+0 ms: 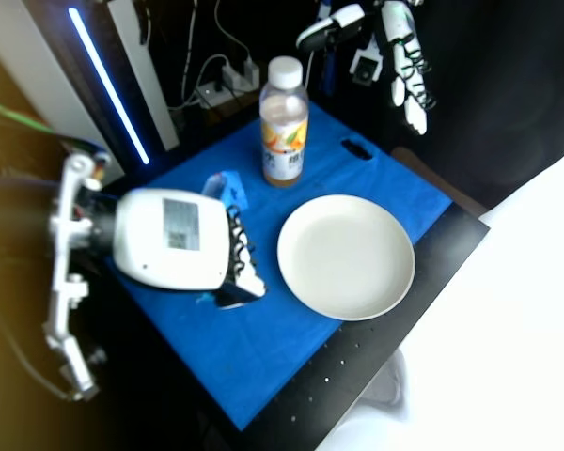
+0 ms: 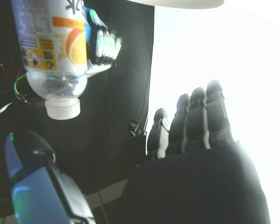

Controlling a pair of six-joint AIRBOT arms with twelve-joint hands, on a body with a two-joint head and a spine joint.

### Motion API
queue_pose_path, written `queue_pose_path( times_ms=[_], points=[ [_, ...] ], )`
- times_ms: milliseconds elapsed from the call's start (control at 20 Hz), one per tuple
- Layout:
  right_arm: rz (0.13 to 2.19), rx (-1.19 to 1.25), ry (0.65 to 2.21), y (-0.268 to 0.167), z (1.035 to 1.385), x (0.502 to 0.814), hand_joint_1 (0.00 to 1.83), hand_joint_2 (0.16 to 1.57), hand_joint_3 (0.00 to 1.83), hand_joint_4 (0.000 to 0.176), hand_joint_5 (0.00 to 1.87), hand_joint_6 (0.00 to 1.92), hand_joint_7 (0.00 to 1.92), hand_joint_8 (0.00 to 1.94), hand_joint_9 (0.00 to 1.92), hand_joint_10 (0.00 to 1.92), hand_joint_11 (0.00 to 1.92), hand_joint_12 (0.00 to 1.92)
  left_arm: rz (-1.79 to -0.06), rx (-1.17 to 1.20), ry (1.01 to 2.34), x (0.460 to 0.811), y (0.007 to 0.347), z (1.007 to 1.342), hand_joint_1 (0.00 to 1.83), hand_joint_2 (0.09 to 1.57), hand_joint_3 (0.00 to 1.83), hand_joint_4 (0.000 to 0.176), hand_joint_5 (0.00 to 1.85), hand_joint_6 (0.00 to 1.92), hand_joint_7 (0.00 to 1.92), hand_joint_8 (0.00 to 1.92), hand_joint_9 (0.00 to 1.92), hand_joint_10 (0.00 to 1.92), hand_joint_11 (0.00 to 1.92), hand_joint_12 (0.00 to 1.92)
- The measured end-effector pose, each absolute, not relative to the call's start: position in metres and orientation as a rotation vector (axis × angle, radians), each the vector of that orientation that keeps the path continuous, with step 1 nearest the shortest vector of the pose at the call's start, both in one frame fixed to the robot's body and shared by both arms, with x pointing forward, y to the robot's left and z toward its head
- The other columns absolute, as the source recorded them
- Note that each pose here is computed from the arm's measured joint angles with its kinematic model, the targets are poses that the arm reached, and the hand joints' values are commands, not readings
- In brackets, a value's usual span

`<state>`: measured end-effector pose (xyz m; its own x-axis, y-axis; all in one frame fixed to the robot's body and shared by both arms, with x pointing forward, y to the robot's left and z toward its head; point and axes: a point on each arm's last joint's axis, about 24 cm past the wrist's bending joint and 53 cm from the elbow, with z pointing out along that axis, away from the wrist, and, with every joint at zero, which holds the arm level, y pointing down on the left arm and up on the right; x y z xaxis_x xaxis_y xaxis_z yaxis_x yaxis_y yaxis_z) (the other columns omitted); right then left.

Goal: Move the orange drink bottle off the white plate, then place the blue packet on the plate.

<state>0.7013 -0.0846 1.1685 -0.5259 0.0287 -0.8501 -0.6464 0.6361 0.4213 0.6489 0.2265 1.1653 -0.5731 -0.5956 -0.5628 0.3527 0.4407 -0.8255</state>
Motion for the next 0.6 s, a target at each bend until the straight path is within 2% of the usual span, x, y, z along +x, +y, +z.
queue_pose_path(
  times_ms=[50, 100, 150, 200, 250, 300, 350, 400, 450, 500, 550, 600],
  points=[
    [0.937, -0.483, 1.942, -0.082, 1.171, 0.706, 1.19, 1.08, 0.00, 0.000, 1.06, 0.83, 0.95, 1.54, 0.97, 1.91, 0.99, 1.92, -1.288, -0.210, 1.769, 0.649, 0.227, 1.165, 0.51, 0.58, 0.01, 0.176, 0.00, 0.00, 0.00, 0.00, 0.00, 0.00, 0.00, 0.00],
    [0.935, -0.489, 1.937, -0.076, 1.171, 0.710, 1.25, 1.11, 0.00, 0.000, 1.04, 0.67, 0.97, 1.32, 0.87, 1.55, 0.80, 1.77, -1.289, -0.209, 1.768, 0.649, 0.226, 1.166, 0.52, 0.58, 0.01, 0.176, 0.00, 0.00, 0.00, 0.00, 0.00, 0.00, 0.00, 0.00],
    [0.937, -0.500, 1.932, -0.071, 1.171, 0.712, 1.36, 1.10, 0.00, 0.000, 0.97, 0.81, 1.05, 0.91, 0.92, 1.33, 0.72, 1.48, -1.290, -0.208, 1.768, 0.649, 0.226, 1.166, 0.56, 0.57, 0.00, 0.176, 0.00, 0.00, 0.00, 0.00, 0.00, 0.00, 0.00, 0.00],
    [0.946, -0.510, 1.922, -0.065, 1.175, 0.714, 1.28, 1.07, 0.00, 0.000, 1.07, 0.71, 1.12, 0.87, 0.97, 1.09, 0.73, 1.48, -1.290, -0.209, 1.768, 0.649, 0.226, 1.166, 0.56, 0.58, 0.00, 0.176, 0.00, 0.00, 0.00, 0.00, 0.00, 0.00, 0.00, 0.00],
    [0.956, -0.505, 1.909, -0.060, 1.181, 0.719, 1.27, 1.10, 0.00, 0.000, 1.10, 0.52, 0.98, 1.21, 0.89, 1.36, 0.68, 1.74, -1.296, -0.211, 1.764, 0.649, 0.225, 1.165, 0.55, 0.59, 0.01, 0.176, 0.00, 0.00, 0.00, 0.00, 0.00, 0.00, 0.00, 0.00],
    [0.960, -0.492, 1.902, -0.058, 1.184, 0.723, 1.21, 1.07, 0.00, 0.000, 1.11, 0.69, 0.93, 1.58, 0.91, 1.81, 0.87, 1.89, -1.304, -0.214, 1.761, 0.649, 0.223, 1.165, 0.55, 0.59, 0.01, 0.176, 0.00, 0.00, 0.00, 0.00, 0.00, 0.00, 0.00, 0.00],
    [0.958, -0.485, 1.892, -0.055, 1.188, 0.727, 1.20, 1.06, 0.00, 0.000, 1.11, 0.73, 0.99, 1.71, 1.05, 1.90, 1.08, 1.91, -1.310, -0.211, 1.765, 0.648, 0.221, 1.162, 0.55, 0.59, 0.01, 0.176, 0.00, 0.00, 0.00, 0.00, 0.00, 0.00, 0.00, 0.00],
    [0.958, -0.483, 1.884, -0.053, 1.191, 0.730, 1.19, 1.06, 0.00, 0.000, 1.11, 0.75, 0.97, 1.48, 1.02, 1.92, 1.06, 1.92, -1.313, -0.206, 1.770, 0.647, 0.219, 1.161, 0.55, 0.60, 0.01, 0.176, 0.00, 0.00, 0.00, 0.00, 0.00, 0.00, 0.00, 0.00],
    [0.957, -0.484, 1.881, -0.052, 1.192, 0.730, 1.25, 1.10, 0.00, 0.000, 1.08, 0.60, 0.97, 1.32, 0.95, 1.77, 0.94, 1.89, -1.315, -0.204, 1.767, 0.648, 0.219, 1.161, 0.56, 0.59, 0.00, 0.176, 0.00, 0.00, 0.00, 0.00, 0.00, 0.00, 0.00, 0.00],
    [0.959, -0.481, 1.877, -0.052, 1.194, 0.731, 1.27, 1.09, 0.00, 0.000, 1.13, 0.51, 1.00, 1.22, 0.90, 1.51, 0.82, 1.74, -1.315, -0.208, 1.765, 0.649, 0.219, 1.161, 0.57, 0.58, 0.00, 0.176, 0.00, 0.00, 0.00, 0.00, 0.00, 0.00, 0.00, 0.00],
    [0.954, -0.478, 1.870, -0.054, 1.198, 0.733, 1.26, 1.07, 0.00, 0.000, 1.11, 0.66, 1.07, 0.99, 0.96, 1.04, 0.79, 1.37, -1.312, -0.206, 1.762, 0.649, 0.220, 1.162, 0.55, 0.57, 0.00, 0.176, 0.00, 0.00, 0.00, 0.00, 0.00, 0.00, 0.00, 0.00],
    [0.948, -0.461, 1.860, -0.056, 1.203, 0.738, 1.25, 1.07, 0.00, 0.004, 1.07, 0.80, 1.11, 0.84, 1.04, 0.66, 0.81, 1.10, -1.313, -0.208, 1.759, 0.650, 0.221, 1.162, 0.56, 0.57, 0.00, 0.176, 0.00, 0.00, 0.00, 0.00, 0.00, 0.00, 0.00, 0.00]
  ],
)
